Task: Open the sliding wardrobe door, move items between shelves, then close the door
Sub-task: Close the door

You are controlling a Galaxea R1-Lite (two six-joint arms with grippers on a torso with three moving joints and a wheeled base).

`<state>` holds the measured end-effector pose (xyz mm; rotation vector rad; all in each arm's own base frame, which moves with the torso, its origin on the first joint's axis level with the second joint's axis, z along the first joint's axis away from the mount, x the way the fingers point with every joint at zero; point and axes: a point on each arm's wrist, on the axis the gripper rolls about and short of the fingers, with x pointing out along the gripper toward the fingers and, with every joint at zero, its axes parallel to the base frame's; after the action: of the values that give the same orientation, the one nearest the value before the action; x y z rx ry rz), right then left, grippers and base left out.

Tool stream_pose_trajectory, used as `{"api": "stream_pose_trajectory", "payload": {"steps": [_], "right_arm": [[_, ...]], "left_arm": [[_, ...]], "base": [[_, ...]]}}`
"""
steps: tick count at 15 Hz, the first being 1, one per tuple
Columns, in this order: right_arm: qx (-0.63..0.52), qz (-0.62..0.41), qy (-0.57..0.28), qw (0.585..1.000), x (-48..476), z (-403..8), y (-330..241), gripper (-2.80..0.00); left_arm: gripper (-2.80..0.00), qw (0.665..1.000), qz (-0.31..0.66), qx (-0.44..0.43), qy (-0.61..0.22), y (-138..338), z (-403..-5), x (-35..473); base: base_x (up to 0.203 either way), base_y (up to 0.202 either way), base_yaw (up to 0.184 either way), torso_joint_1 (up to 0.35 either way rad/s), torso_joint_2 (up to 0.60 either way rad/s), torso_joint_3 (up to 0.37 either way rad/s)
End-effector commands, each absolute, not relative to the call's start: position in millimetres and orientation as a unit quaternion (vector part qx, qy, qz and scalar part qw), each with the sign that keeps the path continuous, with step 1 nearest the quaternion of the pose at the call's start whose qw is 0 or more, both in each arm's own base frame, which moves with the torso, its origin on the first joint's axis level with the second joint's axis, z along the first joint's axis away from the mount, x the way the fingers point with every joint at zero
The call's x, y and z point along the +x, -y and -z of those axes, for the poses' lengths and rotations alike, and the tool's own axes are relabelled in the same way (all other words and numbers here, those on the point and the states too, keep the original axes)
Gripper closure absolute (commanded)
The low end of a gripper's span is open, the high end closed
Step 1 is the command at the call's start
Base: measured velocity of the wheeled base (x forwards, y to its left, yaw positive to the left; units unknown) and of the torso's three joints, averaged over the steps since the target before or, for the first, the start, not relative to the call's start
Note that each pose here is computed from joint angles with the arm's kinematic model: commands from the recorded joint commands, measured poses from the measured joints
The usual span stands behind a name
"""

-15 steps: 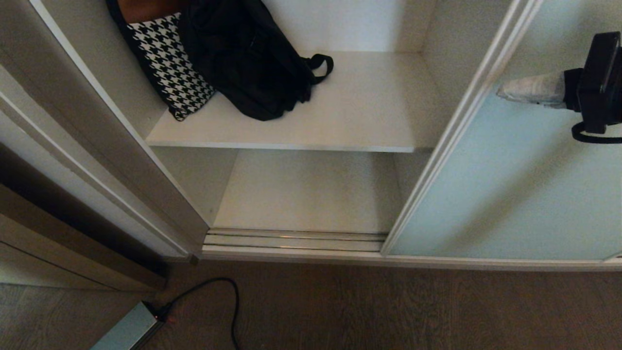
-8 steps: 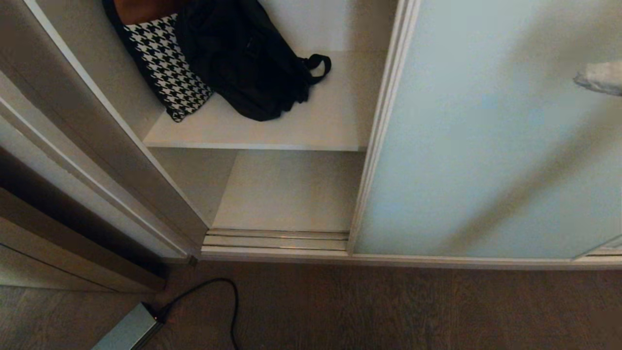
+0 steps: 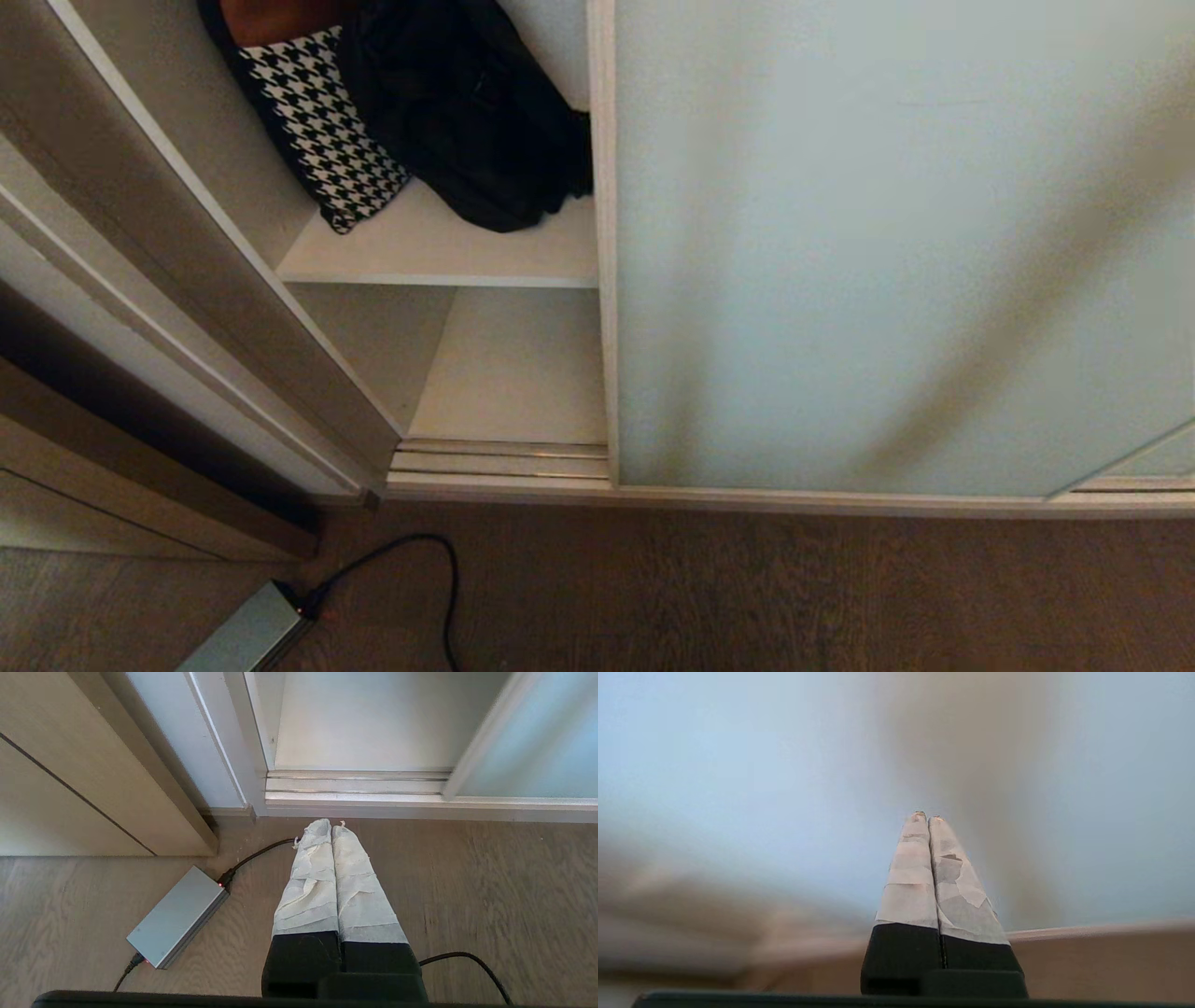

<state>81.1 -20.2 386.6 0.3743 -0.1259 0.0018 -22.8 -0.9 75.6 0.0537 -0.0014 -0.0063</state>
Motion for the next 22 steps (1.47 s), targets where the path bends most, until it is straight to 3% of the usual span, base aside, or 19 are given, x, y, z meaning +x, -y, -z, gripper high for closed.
{"api": "stream_pose_trajectory", "payload": {"steps": [1, 6, 10, 13, 18, 22], "right_arm": [[0.173, 0.107, 0.095, 0.975, 66.4, -388.5, 32.8, 0.00], [0.123, 0.323, 0.105, 0.933, 56.1, -382.1, 71.2, 0.00], [0.093, 0.426, 0.123, 0.892, 58.4, -384.3, 123.1, 0.00], [0.096, 0.421, 0.119, 0.894, 70.9, -387.6, 155.4, 0.00], [0.119, 0.290, 0.089, 0.945, 94.3, -412.7, 201.9, 0.00], [0.202, 0.220, 0.042, 0.953, 105.7, -407.0, 229.1, 0.00]], "left_arm": [[0.00, 1.000, 0.003, 0.027, 0.000, 0.9, -75.7, -22.7], [0.00, 1.000, 0.003, 0.027, 0.000, 0.9, -75.7, -22.7], [0.00, 1.000, 0.003, 0.027, 0.000, 0.9, -75.7, -22.7], [0.00, 1.000, 0.004, 0.027, 0.000, 0.9, -75.7, -22.7], [0.00, 1.000, 0.004, 0.027, 0.000, 0.9, -75.7, -22.7], [0.00, 1.000, 0.003, 0.027, 0.000, 0.9, -75.7, -22.7]], "base": [[0.000, 0.000, 0.000, 0.000, 0.00, 0.000], [0.000, 0.000, 0.000, 0.000, 0.00, 0.000], [0.000, 0.000, 0.000, 0.000, 0.00, 0.000], [0.000, 0.000, 0.000, 0.000, 0.00, 0.000], [0.000, 0.000, 0.000, 0.000, 0.00, 0.000], [0.000, 0.000, 0.000, 0.000, 0.00, 0.000]]}}
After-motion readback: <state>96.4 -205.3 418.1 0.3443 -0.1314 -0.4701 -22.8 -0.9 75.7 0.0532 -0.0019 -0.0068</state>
